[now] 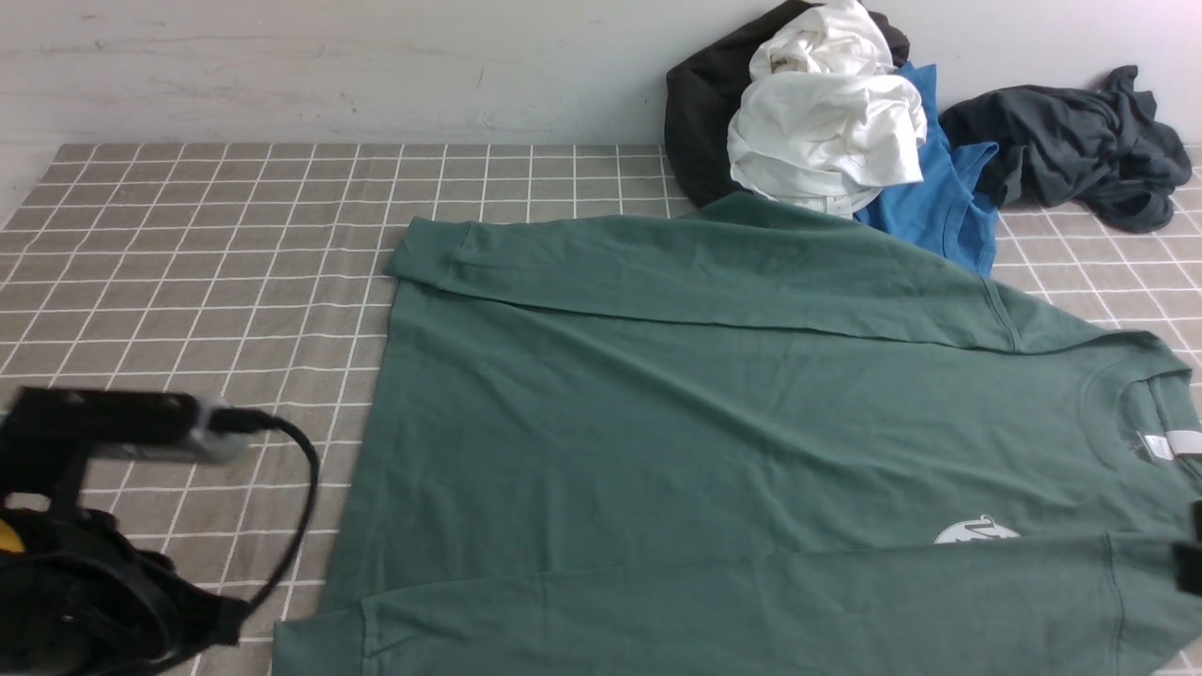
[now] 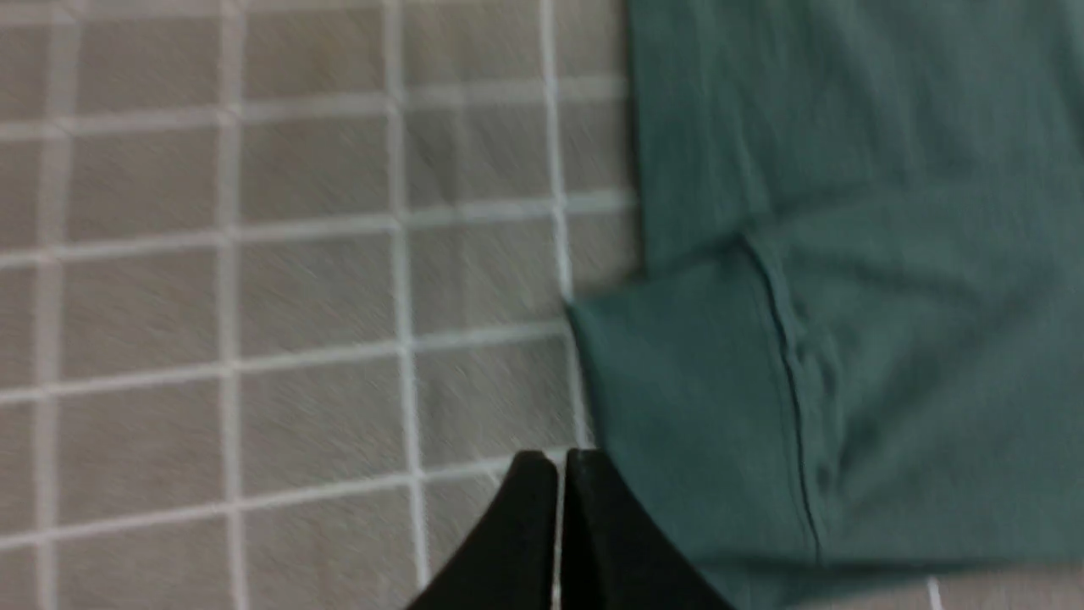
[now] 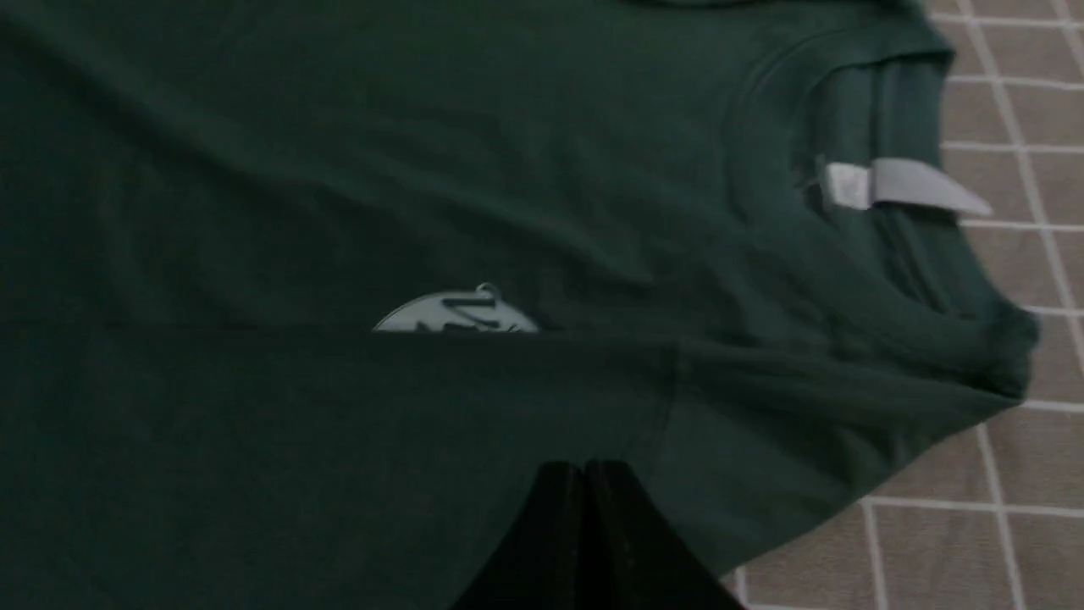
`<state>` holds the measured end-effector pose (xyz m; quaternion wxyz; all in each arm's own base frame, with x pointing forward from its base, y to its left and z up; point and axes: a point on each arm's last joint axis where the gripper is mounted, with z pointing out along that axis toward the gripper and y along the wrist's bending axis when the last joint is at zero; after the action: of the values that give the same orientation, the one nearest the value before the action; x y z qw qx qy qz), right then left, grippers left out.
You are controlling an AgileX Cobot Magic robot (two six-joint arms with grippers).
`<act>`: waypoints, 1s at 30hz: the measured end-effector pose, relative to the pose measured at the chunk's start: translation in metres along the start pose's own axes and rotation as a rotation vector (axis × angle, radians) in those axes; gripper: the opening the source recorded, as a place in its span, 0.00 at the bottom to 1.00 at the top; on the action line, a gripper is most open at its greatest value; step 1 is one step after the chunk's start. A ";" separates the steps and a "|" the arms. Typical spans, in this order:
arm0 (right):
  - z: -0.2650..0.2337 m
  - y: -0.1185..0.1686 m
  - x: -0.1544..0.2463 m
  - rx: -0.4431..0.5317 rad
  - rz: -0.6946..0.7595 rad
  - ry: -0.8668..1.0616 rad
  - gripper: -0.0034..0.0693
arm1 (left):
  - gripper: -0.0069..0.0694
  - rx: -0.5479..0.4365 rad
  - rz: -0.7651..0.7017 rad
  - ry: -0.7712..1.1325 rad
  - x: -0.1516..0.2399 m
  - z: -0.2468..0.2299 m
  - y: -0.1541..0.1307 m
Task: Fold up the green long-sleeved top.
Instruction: Use the left arm to clamp the cuff closest to it, then use the left arm to drag and place the cuff at the centered position on the left edge of the fabric
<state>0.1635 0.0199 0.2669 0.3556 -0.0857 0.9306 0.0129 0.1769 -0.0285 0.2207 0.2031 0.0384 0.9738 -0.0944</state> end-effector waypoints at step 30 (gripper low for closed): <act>0.043 0.049 -0.013 -0.189 -0.308 -0.024 0.03 | 0.09 0.189 -0.027 0.051 -0.071 0.050 -0.011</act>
<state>0.1927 0.0738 0.2416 0.3549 -0.2601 0.8968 0.0469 0.2595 -0.0517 0.2064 0.1726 0.0468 0.9658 -0.1877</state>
